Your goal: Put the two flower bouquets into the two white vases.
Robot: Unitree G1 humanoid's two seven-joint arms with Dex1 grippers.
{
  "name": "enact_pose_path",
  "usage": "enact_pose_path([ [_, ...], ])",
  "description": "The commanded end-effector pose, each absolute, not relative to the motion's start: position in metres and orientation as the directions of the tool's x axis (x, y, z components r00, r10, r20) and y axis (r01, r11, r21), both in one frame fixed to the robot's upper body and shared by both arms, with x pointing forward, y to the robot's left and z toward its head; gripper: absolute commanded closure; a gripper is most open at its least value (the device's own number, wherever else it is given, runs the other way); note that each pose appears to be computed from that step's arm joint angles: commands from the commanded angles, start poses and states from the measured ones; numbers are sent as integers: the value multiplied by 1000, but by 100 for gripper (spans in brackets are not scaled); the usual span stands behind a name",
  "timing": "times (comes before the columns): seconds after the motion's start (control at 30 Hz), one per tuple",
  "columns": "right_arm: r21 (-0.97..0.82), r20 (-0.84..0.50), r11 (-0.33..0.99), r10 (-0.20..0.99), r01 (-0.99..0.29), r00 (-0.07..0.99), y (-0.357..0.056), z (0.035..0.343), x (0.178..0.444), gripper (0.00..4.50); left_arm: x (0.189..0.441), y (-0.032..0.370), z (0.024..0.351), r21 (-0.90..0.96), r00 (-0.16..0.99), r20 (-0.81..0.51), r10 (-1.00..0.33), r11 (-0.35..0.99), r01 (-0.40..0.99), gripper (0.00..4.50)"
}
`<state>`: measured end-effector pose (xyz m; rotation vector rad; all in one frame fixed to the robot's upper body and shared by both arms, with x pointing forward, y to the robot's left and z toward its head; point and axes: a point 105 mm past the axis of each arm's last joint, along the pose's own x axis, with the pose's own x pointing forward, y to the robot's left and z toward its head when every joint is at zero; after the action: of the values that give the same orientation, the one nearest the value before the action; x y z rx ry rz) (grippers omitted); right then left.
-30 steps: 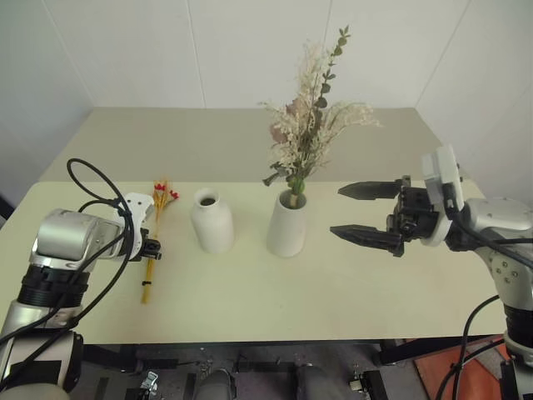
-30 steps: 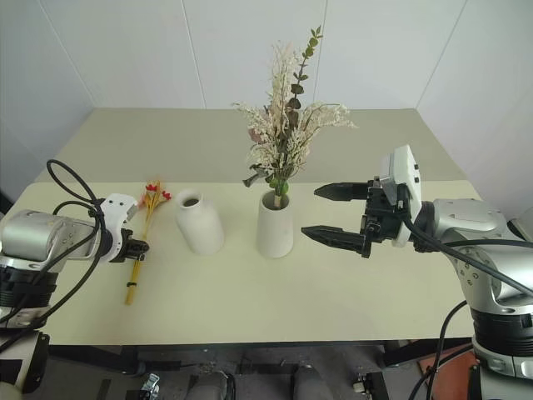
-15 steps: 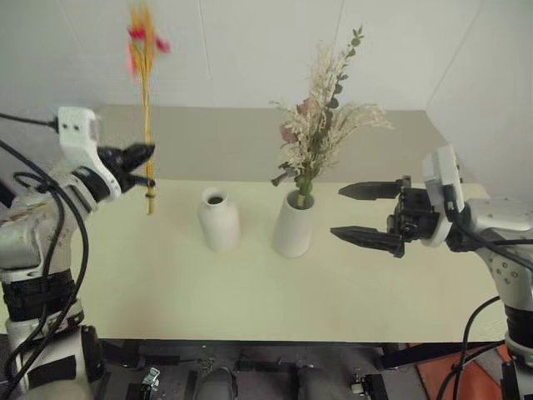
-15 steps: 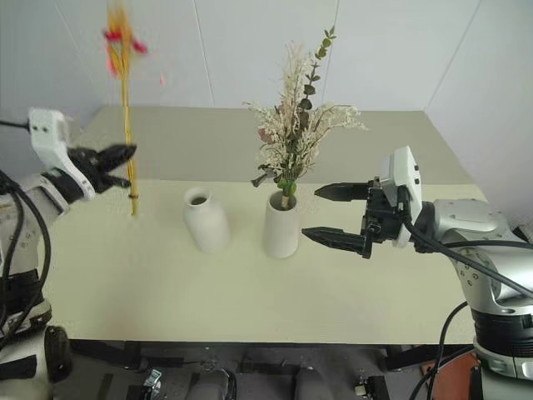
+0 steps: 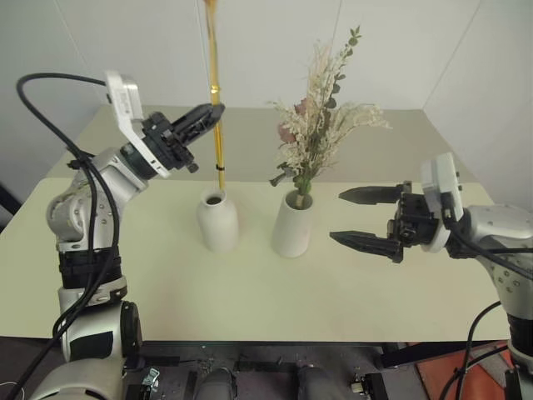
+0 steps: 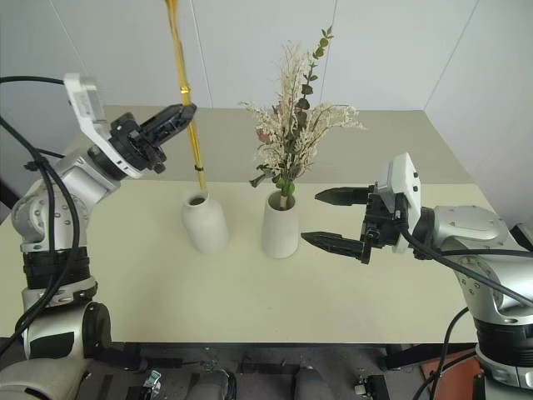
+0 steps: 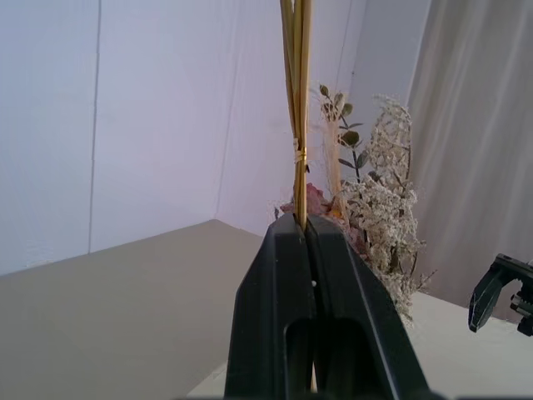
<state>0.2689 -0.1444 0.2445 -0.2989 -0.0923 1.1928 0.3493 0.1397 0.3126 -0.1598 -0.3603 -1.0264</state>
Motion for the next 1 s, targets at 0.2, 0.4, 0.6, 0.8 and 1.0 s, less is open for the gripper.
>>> enact_pose_path([
  [0.2,-325,-61,359,915,-875,398,-148,257,258,0,348,151,310,79,471,364,-804,530,844,447],
  [0.4,-321,-59,356,917,-878,393,-147,256,258,0,348,157,317,75,487,395,-779,556,828,447],
  [0.6,-314,-54,347,923,-884,382,-146,255,258,0,346,163,325,53,495,444,-747,574,817,447],
  [0.8,-312,-53,348,923,-884,382,-146,254,258,0,343,160,316,49,497,411,-764,563,825,447],
  [1.0,-313,-51,353,921,-882,386,-147,254,257,0,341,156,298,61,510,347,-787,562,825,447],
])
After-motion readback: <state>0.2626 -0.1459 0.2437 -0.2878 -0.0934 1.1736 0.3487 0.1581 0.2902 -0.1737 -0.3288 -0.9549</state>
